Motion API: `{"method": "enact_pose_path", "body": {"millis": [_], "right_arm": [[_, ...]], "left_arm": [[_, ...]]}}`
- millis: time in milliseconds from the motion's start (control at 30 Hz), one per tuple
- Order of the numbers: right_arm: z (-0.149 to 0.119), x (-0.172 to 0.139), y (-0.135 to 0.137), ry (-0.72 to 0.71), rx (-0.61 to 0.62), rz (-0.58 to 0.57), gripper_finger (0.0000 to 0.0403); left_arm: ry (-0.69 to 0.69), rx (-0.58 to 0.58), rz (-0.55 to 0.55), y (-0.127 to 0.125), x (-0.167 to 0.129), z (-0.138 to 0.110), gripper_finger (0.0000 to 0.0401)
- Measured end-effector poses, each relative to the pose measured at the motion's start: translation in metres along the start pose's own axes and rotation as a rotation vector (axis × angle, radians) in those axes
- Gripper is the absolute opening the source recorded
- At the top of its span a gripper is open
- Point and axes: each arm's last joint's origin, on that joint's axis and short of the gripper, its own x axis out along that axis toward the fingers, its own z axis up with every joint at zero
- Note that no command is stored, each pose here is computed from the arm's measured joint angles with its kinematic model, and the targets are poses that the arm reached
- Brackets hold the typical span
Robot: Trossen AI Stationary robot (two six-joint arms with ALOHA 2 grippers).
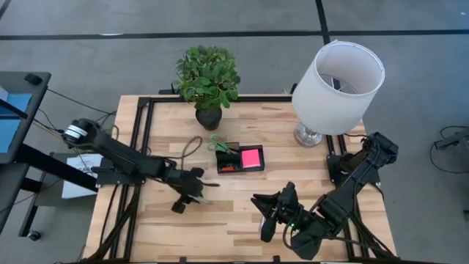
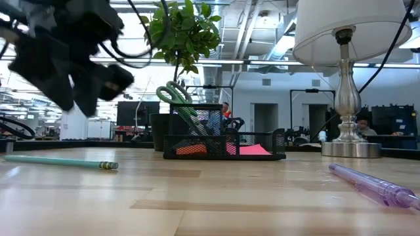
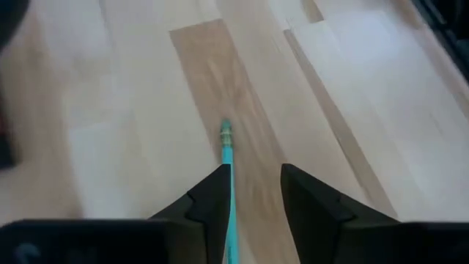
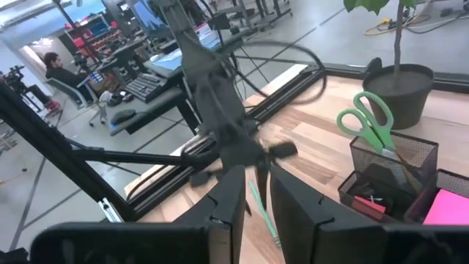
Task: Pick and place office supplies into organizer
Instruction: Put the blue pencil into the black desk organizer
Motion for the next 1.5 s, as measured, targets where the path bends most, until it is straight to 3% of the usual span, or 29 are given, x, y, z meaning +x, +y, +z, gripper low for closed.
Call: {"method": "enact_pose_path", "body": {"millis": [133, 267, 433, 533, 667, 867, 1133, 1267, 1500], "right_arm": [[0.001, 0.001, 0.0, -0.005, 0.018, -0.001, 0.0059], [0.003, 0.005, 0.0, -0.01, 0.025, -0.008, 0.0059], [0.006, 0.011, -0.002, -0.018, 0.025, -0.024, 0.0059], [0.008, 0.016, -0.004, -0.024, 0.026, -0.037, 0.0059], [0.01, 0.022, -0.006, -0.03, 0.009, -0.054, 0.0059], [0.013, 0.029, -0.009, -0.036, 0.014, -0.072, 0.0059], [0.015, 0.032, -0.01, -0.038, -0.01, -0.081, 0.0059], [0.015, 0.032, -0.01, -0.035, -0.069, -0.082, 0.0059], [0.015, 0.032, -0.01, -0.035, -0.072, -0.082, 0.0059]], "left_arm": [[-0.02, -0.004, 0.048, 0.0, -0.033, -0.005, 0.0111], [-0.124, -0.079, 0.052, -0.001, -0.051, -0.032, 0.0111], [-0.343, -0.203, 0.007, -0.003, -0.049, -0.07, 0.0111], [-0.385, -0.259, 0.012, -0.002, -0.044, -0.09, 0.0111], [-0.414, -0.241, 0.046, 0.0, -0.037, -0.106, 0.0111], [-0.4, -0.222, 0.093, 0.003, -0.033, -0.118, 0.0111], [-0.414, -0.154, 0.098, 0.003, -0.031, -0.115, 0.0111], [-0.4, -0.154, 0.092, 0.003, -0.026, -0.115, 0.0111], [-0.433, -0.147, 0.068, 0.004, -0.016, -0.109, 0.0111]]}}
